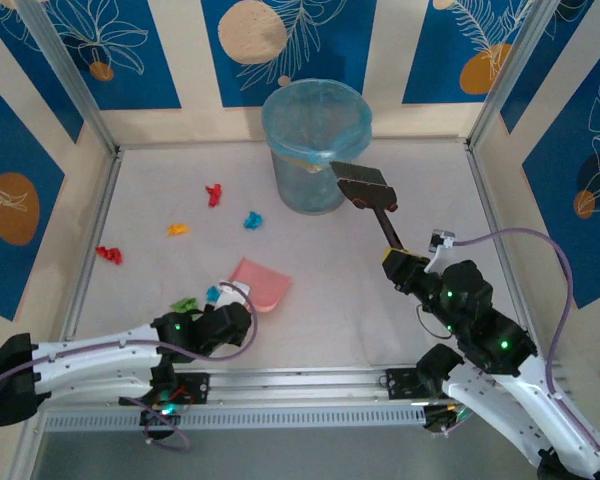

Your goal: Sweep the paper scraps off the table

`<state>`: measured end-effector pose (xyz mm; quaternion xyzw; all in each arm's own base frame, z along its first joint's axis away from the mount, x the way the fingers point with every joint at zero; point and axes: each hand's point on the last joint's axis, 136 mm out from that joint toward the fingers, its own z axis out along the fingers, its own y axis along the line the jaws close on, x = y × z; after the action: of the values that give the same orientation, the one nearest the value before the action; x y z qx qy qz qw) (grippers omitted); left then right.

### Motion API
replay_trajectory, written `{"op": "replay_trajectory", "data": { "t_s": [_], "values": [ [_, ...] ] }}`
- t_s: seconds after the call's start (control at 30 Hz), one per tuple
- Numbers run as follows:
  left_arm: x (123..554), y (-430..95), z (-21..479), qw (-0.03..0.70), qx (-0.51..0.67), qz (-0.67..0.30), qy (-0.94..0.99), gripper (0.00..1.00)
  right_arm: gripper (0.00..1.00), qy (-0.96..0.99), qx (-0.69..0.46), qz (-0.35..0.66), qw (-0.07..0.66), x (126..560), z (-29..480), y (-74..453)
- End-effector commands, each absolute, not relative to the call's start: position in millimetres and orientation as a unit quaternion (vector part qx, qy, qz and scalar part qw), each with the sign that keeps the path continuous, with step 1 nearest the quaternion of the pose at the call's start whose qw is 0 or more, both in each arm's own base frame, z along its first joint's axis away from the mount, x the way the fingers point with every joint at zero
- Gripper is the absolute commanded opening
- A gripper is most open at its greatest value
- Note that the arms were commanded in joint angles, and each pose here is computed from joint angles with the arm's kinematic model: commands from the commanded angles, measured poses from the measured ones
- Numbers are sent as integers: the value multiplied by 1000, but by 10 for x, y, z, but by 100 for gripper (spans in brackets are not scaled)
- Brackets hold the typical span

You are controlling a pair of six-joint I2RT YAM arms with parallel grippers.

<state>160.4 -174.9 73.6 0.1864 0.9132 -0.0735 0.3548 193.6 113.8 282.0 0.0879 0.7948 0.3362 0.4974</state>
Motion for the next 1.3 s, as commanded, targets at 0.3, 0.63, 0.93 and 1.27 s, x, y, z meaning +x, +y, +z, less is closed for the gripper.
{"op": "replay_trajectory", "data": {
  "t_s": [0.3, 0.63, 0.93, 1.27],
  "values": [
    [1620, -1786, 669, 337, 178, -68, 922, 0, 0, 793, -4, 476, 380, 1602, 3257, 1822],
    [1620, -1744, 646, 333, 159, -84, 926, 0, 0, 831, -105, 383, 389, 1735, 3073, 2759],
    [1623, -1675, 635, 332, 145, -89, 928, 0, 0, 887, -106, 299, 336, 2482, 2502, 3393],
    [1632, -1651, 607, 325, 140, -90, 931, 0, 0, 906, -115, 244, 326, 3079, 2043, 3798]
  ]
}}
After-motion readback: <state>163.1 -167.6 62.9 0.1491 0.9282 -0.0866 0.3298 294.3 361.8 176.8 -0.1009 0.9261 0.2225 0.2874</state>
